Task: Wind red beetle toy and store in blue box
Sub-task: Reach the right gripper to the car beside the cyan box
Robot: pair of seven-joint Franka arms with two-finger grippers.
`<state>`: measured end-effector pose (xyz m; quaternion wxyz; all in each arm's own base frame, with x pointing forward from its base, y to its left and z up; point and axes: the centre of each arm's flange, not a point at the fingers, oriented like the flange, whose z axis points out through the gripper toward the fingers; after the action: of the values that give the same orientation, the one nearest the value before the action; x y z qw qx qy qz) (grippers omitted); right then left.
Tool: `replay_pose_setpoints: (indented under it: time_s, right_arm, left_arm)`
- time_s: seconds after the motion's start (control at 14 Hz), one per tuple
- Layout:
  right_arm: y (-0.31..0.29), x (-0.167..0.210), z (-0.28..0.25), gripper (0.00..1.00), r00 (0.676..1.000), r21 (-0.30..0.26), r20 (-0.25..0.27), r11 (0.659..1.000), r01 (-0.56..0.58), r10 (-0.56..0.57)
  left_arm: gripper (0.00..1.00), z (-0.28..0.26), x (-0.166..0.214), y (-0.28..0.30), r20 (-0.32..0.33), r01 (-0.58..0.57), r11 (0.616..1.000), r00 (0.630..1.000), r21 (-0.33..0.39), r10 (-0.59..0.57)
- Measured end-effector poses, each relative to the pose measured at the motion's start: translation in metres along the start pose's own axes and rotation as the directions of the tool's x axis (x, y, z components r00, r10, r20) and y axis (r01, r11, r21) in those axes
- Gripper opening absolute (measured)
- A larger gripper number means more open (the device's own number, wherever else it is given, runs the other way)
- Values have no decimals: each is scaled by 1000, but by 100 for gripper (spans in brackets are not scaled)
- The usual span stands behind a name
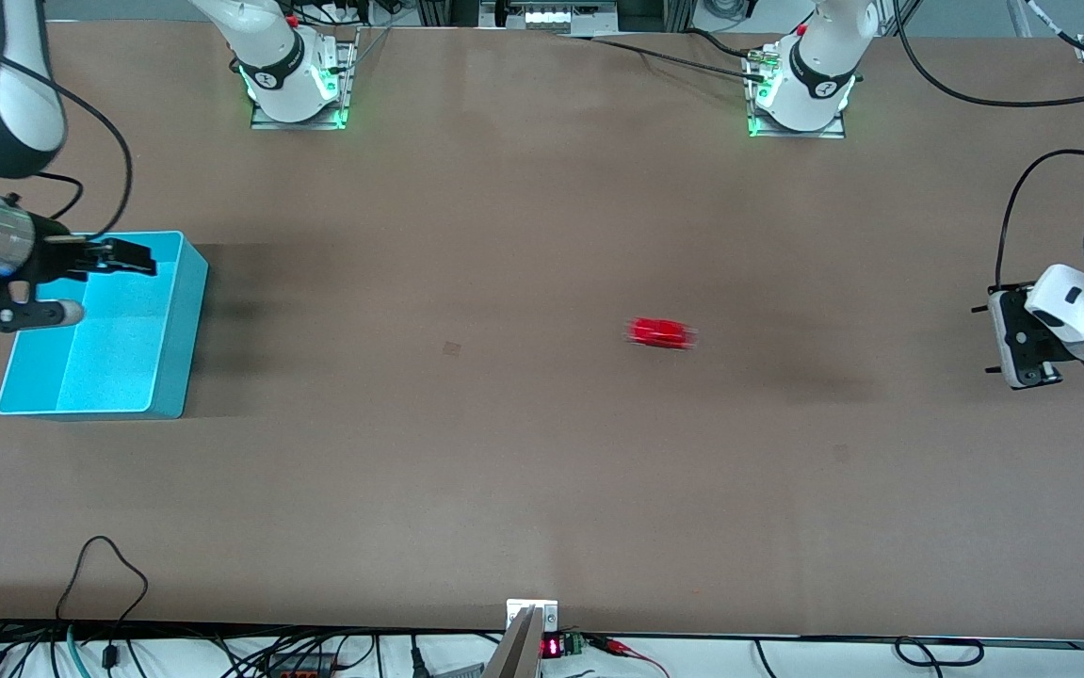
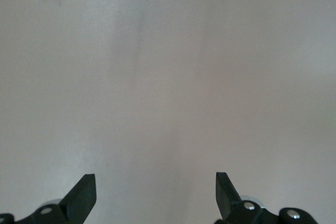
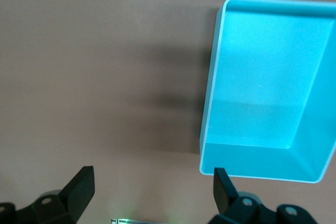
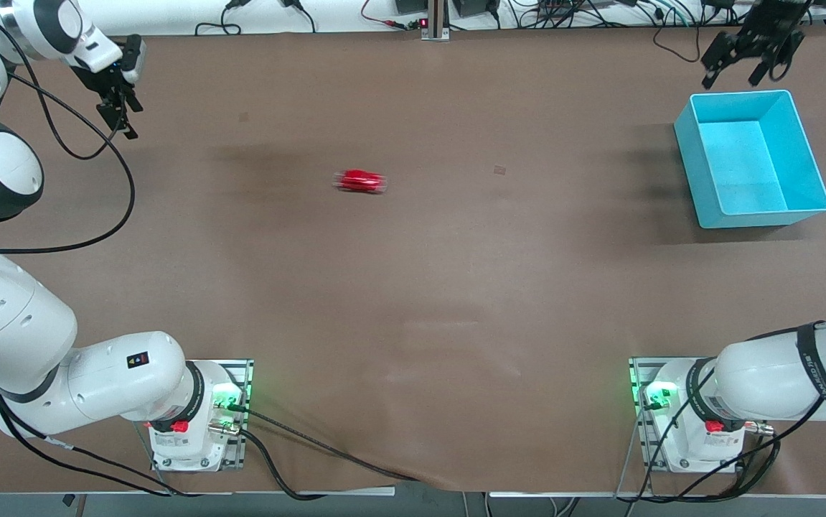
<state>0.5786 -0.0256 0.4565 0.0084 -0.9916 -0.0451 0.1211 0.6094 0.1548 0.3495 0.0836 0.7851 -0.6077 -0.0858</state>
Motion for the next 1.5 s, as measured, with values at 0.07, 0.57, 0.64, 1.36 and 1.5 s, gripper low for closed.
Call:
replay_pose_setpoints:
  time_s: [0.07,0.57,0.64,1.36,1.5]
  right_arm:
    - [-3,-2,17,100,1000,-1,0,1000,11,-11]
    - [-24,-27,122,100,895,-77,-72,897,436,-441]
    - [-23,-26,128,100,829,-110,-78,831,545,-553]
    - [-11,-33,209,100,397,-145,-12,394,908,-918]
    - [-10,-43,226,100,393,-123,-6,391,912,-919]
  left_arm:
    - [100,-14,3,7,8,44,999,999,-4,-44]
    - [100,-82,59,60,51,322,946,946,-37,-320]
    - [100,-89,67,66,62,358,932,933,-46,-355]
    - [100,-118,102,86,94,486,872,872,-51,-480]
    - [100,-119,101,86,96,505,862,861,-50,-499]
